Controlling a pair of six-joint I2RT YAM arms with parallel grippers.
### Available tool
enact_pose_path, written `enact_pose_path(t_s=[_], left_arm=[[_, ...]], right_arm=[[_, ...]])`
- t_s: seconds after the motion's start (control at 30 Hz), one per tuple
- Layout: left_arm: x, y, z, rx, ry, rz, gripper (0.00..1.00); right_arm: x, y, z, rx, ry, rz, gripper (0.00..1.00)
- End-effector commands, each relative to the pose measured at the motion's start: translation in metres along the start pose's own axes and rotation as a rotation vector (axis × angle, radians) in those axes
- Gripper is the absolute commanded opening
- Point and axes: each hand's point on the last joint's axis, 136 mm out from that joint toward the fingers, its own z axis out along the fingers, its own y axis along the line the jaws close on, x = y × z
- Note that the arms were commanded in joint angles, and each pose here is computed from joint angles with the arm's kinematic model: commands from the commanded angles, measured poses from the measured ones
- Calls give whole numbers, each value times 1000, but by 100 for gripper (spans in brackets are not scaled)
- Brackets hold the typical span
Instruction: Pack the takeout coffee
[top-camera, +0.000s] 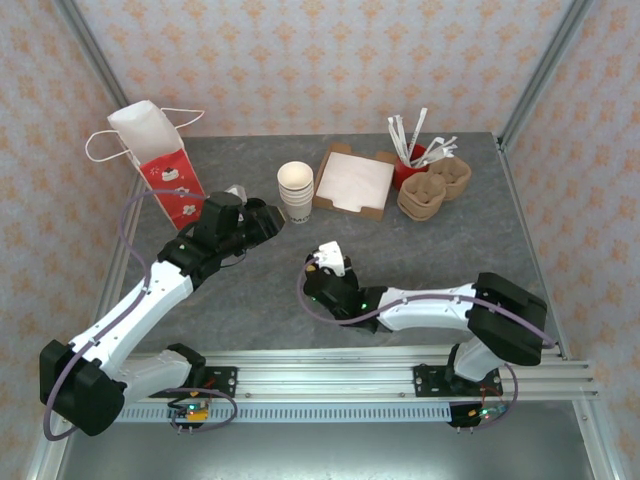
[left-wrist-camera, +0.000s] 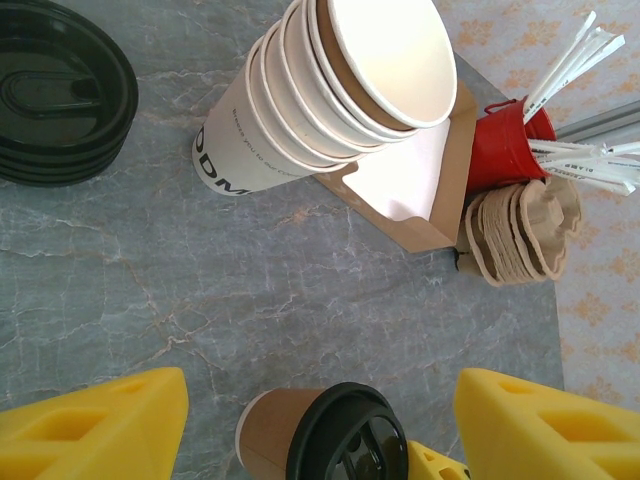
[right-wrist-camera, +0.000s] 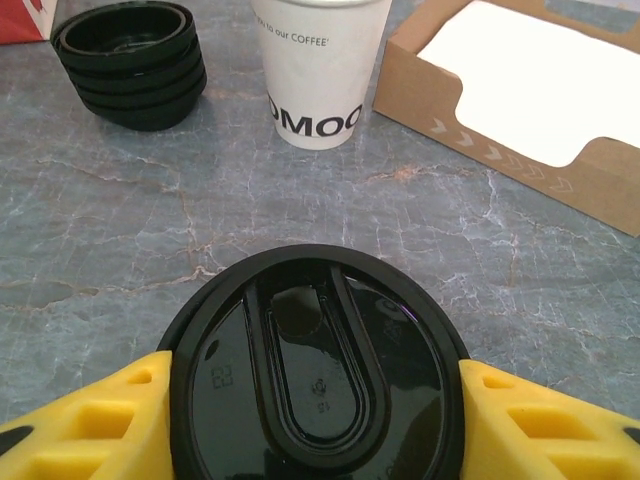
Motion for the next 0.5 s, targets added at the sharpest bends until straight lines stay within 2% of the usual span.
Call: enact_pose_path(t_s=[0.0,0.47], left_arm=[[-8,-1,-7,5,-31,16,72],[-10,-1,-10,0,-40,35,72]], right_arm=[[62,-22,-1,34,271,-173,60],[14,-15,-6,12,264,-99,72]])
